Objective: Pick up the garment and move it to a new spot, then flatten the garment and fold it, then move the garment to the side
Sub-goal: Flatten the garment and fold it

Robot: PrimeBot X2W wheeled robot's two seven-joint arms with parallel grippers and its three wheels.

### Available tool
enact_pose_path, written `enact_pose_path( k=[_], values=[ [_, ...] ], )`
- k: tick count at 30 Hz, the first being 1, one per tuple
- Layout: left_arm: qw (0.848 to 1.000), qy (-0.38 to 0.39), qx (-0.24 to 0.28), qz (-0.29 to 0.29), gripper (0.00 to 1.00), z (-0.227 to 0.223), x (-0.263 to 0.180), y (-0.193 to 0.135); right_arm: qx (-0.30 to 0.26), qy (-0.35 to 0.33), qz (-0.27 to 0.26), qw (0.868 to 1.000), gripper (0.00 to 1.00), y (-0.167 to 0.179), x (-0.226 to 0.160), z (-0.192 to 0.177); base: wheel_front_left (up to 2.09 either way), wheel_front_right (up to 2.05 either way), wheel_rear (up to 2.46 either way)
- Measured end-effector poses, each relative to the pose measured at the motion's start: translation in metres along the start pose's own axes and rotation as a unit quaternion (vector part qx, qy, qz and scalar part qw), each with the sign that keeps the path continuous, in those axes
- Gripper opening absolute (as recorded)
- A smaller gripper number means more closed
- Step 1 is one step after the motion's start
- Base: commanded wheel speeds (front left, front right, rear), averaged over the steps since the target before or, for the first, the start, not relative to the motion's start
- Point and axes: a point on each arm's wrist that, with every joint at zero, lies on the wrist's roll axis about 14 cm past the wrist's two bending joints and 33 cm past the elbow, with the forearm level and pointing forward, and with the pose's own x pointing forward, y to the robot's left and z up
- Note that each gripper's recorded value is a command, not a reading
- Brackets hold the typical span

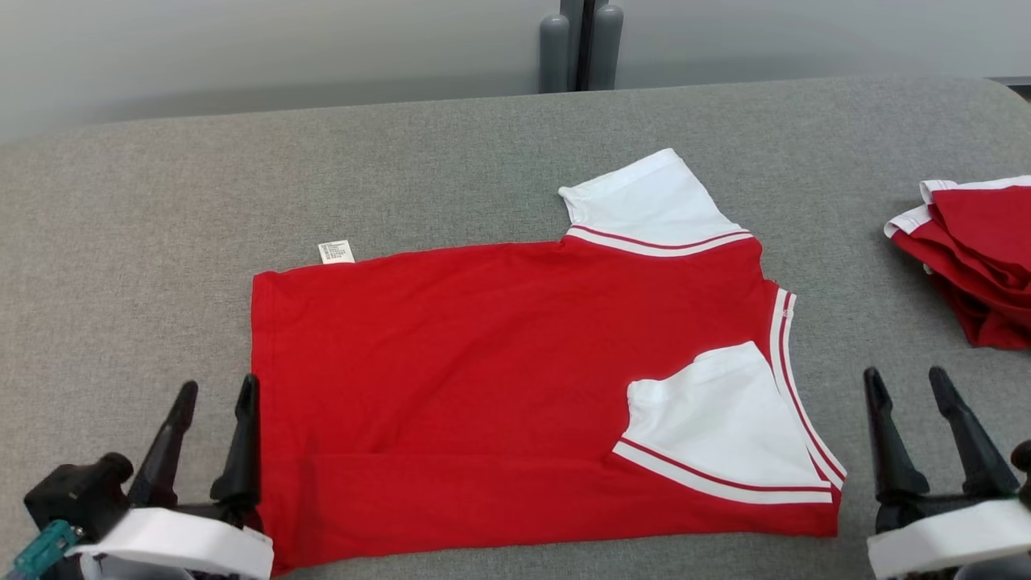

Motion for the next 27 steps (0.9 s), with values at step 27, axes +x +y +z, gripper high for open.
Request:
enact_pose_path(
  k=[27],
  values=[
    [0.998,0.006,0.055,-0.035,1.0,0.013,0.09,-0.009,-0.005,-0.047,0.041,0.998,1.0,0.025,0.071,0.023,0.0,0.0,0.0]
  ],
)
